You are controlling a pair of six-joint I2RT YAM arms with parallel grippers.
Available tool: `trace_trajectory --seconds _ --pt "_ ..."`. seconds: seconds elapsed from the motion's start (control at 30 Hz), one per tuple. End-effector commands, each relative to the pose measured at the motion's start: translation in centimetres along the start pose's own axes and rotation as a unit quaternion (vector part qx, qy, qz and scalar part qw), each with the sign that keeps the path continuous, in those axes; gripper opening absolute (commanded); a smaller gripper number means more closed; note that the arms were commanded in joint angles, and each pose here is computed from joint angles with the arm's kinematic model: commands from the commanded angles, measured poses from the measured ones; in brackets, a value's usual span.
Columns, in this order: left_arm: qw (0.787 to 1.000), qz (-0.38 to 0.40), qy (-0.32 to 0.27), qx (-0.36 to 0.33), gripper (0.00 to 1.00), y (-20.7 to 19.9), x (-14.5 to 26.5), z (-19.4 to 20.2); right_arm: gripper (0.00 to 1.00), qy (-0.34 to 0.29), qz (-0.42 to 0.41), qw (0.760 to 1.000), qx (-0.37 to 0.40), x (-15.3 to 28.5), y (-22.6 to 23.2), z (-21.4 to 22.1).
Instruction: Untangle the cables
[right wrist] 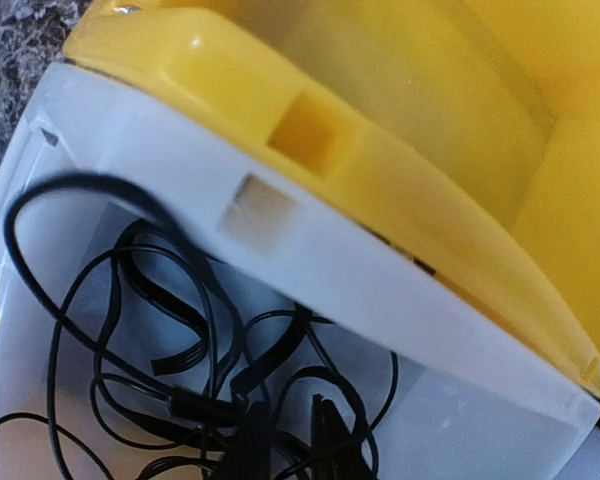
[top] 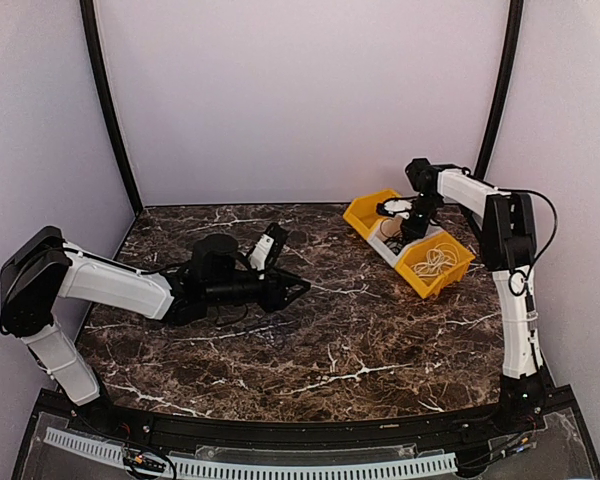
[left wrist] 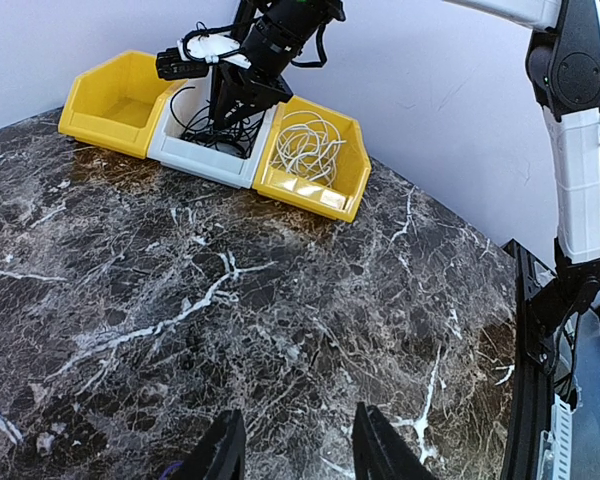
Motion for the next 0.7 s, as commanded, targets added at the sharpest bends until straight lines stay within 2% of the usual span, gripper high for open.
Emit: trace_trajectory --seconds 0.0,0.13,0.3,0.43,0.67 --pt "1.0 0.01 -0.015 -0.001 0.39 -0.4 0.5 -0.4 0.28 0.024 -0.018 0.999 0.013 3.2 2.0 0.9" --pt "1.0 0.012 -0.015 0.002 0.39 -0.4 0.2 -0.2 0.41 0.001 0.004 1.0 0.019 7.2 2.1 0.0" --pt "1.0 0.015 -0.016 0.004 0.4 -0.4 0.0 0.0 0.46 -0.014 0.032 0.999 0.028 10.7 2.2 -0.8" --pt "1.0 0.015 -0.014 0.006 0.4 -0.4 0.1 0.1 0.47 -0.013 0.053 0.998 0.011 11.2 1.6 -0.8" --pt "1.0 0.01 -0.012 0.008 0.4 -0.3 0.6 0.3 0.47 -0.004 0.097 0.993 -0.06 9.1 -1.4 0.7"
Point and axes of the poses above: each gripper's point midway between its finger pads, its own x axis back along the fingers, its own y axis along the line the jaws close on, z = x × y, the point moved 4 cm from there along x, back along the fingers, and after that the axes turned 3 degrees about -x, right-handed, at the moved point
